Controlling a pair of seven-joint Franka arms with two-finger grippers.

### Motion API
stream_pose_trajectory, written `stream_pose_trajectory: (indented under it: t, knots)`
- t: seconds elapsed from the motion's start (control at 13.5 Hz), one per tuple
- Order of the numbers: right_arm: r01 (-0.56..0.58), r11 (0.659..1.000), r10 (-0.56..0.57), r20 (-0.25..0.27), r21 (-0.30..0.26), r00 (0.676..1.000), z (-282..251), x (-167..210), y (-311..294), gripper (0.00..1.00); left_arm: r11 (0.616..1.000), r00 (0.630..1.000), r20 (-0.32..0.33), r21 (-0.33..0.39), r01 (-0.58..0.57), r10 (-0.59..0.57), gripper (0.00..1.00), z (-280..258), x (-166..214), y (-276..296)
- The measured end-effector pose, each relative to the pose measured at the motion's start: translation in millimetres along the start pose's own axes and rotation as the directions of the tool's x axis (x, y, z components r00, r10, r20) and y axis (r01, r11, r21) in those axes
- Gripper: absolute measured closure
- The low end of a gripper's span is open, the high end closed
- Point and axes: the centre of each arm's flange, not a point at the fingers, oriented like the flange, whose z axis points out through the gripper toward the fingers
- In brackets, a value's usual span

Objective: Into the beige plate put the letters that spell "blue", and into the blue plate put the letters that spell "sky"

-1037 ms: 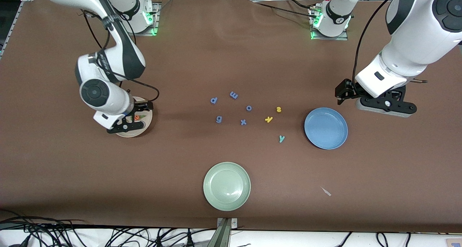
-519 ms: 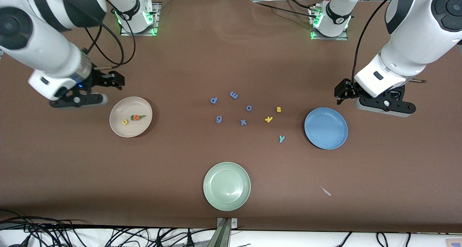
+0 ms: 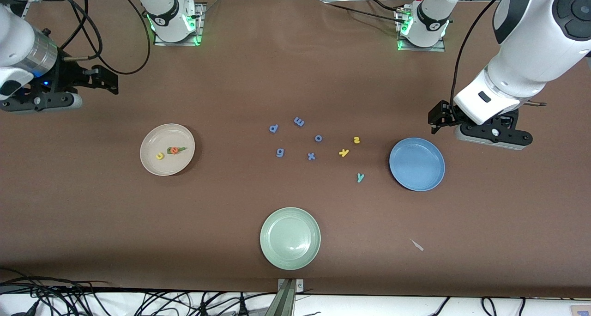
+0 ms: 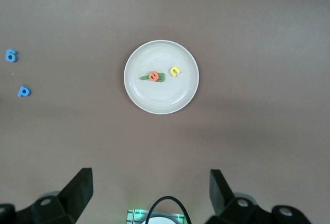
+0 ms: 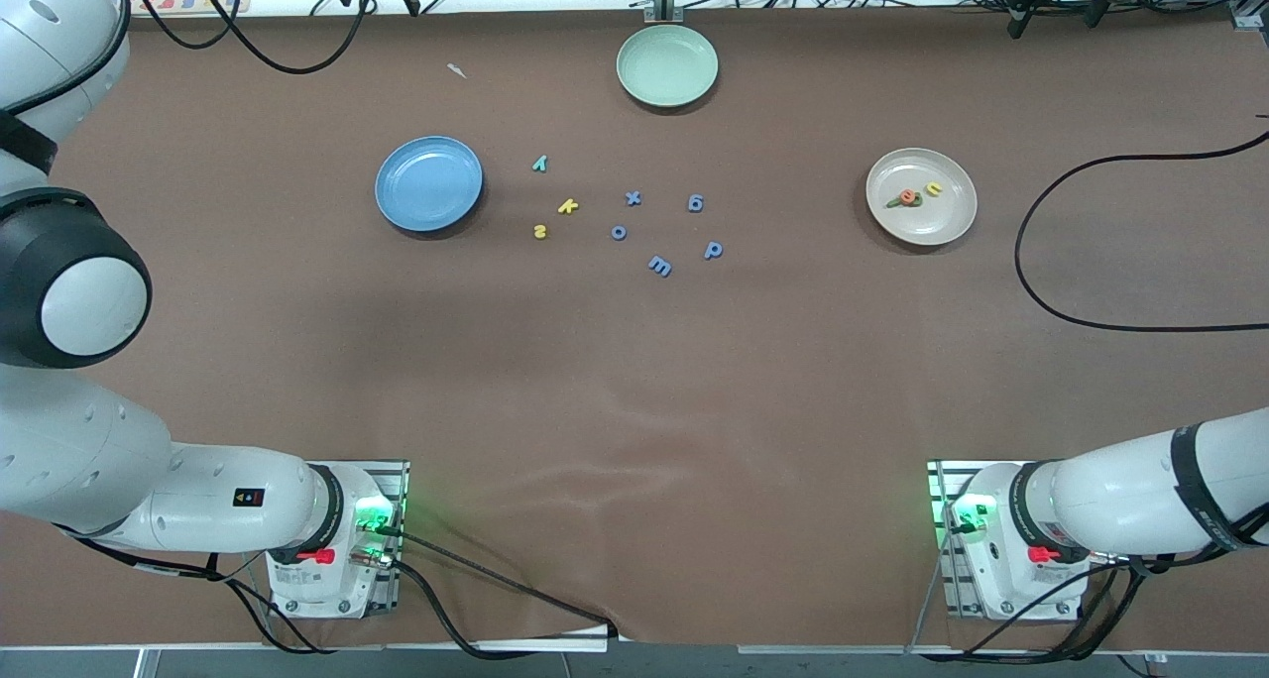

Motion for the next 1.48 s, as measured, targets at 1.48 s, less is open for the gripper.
stream_pose_trajectory:
  t: [1.48]
  knots:
    - [-0.013,1.000,0.013,-0.065,0.009,0.998,-21,-5,8,0.00,1.000,1.000,0.001,0.000,0.005,-0.005,0.00,0,0,-3]
